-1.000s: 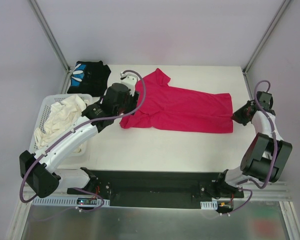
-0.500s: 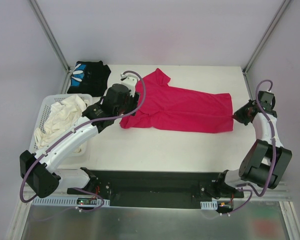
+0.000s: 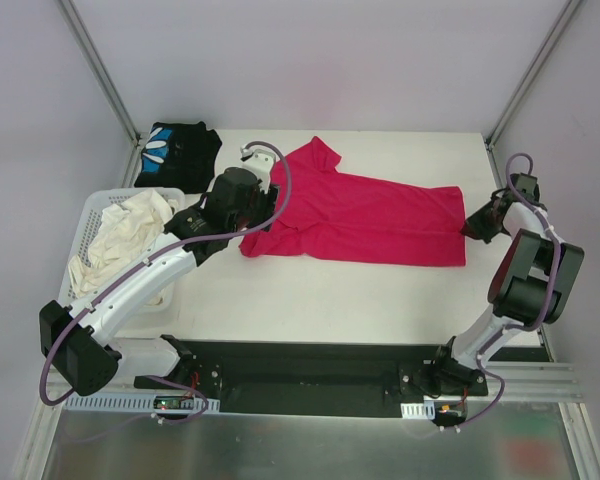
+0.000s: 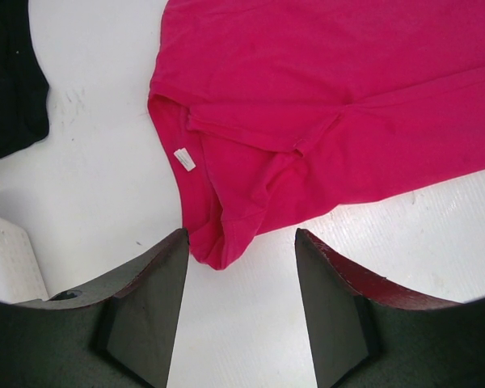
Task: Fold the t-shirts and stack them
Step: Fold the flattened tshirt in 1/3 of the way
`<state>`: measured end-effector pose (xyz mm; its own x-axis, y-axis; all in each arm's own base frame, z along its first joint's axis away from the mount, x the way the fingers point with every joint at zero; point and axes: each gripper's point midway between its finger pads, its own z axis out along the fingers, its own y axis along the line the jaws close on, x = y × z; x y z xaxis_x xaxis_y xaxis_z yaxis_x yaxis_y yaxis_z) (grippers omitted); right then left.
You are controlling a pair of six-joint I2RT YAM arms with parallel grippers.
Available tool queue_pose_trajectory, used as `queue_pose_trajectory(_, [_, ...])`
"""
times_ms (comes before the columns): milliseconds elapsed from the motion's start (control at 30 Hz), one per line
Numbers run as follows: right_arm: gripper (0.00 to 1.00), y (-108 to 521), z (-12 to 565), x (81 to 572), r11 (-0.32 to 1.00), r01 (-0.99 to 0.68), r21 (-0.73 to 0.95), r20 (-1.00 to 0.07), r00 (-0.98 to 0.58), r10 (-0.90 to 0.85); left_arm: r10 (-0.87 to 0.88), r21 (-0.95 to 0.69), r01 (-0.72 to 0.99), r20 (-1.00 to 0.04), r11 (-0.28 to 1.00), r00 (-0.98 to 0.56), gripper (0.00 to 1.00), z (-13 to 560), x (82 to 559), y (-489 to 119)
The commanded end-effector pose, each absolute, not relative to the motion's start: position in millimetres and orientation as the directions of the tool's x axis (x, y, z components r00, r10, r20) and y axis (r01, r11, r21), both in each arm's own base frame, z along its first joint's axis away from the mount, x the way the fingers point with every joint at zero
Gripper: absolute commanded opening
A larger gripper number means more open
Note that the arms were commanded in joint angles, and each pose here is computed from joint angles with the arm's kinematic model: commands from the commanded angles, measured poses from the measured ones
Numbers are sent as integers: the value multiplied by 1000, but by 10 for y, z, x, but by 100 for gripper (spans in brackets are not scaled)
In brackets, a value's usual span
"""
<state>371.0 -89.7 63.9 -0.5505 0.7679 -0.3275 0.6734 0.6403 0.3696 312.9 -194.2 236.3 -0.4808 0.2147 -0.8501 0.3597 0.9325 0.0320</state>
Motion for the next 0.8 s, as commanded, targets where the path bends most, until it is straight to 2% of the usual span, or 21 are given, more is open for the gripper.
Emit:
queue_pose_trajectory(0, [2,-1007,736,3999,652,655,383,-375,-534,757,187,32,351,-889,936,-417,54,2633,3177,-1960])
queue_pose_trajectory(400, [4,-1125,676,4292,660,656,365,-371,-548,750,198,45,340,-881,939,-430,54,2566,3224,-1968])
queue_pose_trajectory(633, [24,-1110,573,4279,659,660,361,-352,-558,752,200,48,340,-880,939,-431,54,2568,3245,-1981])
queue_pose_trajectory(767, [28,-1176,613,4235,662,674,329,-373,-551,746,196,44,339,-883,940,-427,54,2590,3238,-1976])
